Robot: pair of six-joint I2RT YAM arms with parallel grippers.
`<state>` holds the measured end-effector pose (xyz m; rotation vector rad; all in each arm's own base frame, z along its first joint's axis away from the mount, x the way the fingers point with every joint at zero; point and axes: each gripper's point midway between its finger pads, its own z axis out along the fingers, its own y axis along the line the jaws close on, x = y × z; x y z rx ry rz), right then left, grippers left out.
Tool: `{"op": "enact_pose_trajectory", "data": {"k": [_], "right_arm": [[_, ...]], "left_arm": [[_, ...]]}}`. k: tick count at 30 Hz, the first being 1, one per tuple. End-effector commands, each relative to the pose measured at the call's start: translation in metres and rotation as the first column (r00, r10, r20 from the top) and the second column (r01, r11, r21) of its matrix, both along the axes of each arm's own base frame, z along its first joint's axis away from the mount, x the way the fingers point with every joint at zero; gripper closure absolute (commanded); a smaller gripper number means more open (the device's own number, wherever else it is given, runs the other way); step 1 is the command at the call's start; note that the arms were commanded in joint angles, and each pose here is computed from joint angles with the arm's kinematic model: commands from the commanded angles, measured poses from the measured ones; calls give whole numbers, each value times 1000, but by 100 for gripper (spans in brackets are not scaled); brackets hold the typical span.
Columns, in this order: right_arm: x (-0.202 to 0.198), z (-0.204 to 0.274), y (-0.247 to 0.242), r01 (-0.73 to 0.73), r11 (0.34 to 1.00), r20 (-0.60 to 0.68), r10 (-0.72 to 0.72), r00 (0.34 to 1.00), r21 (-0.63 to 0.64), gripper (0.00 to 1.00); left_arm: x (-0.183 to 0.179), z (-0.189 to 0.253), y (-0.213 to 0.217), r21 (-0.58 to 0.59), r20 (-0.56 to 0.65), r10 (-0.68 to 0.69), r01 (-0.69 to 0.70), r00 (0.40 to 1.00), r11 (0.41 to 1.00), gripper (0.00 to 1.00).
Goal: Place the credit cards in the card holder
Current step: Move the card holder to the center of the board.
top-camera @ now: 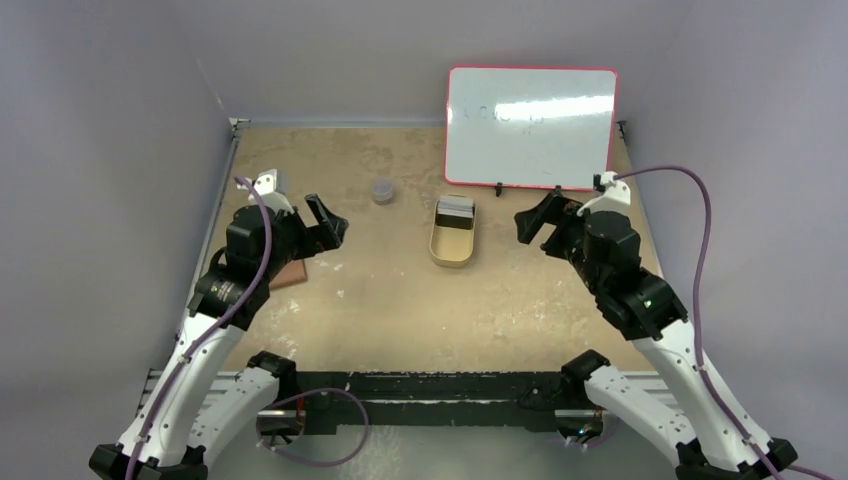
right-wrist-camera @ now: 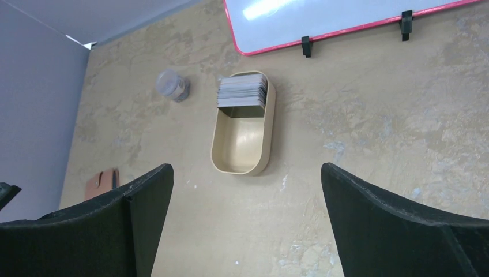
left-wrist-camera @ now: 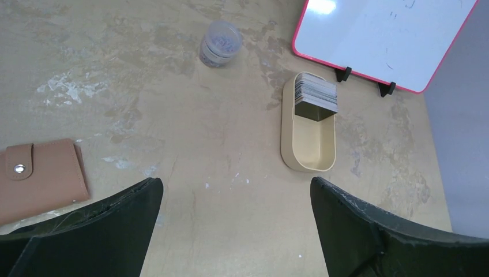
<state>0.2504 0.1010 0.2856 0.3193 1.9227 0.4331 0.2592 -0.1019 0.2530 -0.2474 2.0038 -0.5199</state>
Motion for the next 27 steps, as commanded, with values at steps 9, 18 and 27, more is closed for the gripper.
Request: {"op": "enact_pose_trajectory", "data": {"k": [9,18,27], "right_arm": [[5,22,2,10,998,62,-14,998,61,1],[4,28,3,0,998,84,-6,996,70,1],[-2,52,7,-72,996,187,61,981,55,1]], "left_arm": [[6,8,20,28,20,109,-109,994,994,0],[11,-31,72,162,-92,430,-412,898,897,8],[4,-85,120,242,-150,767,-728,624,641,34]]}}
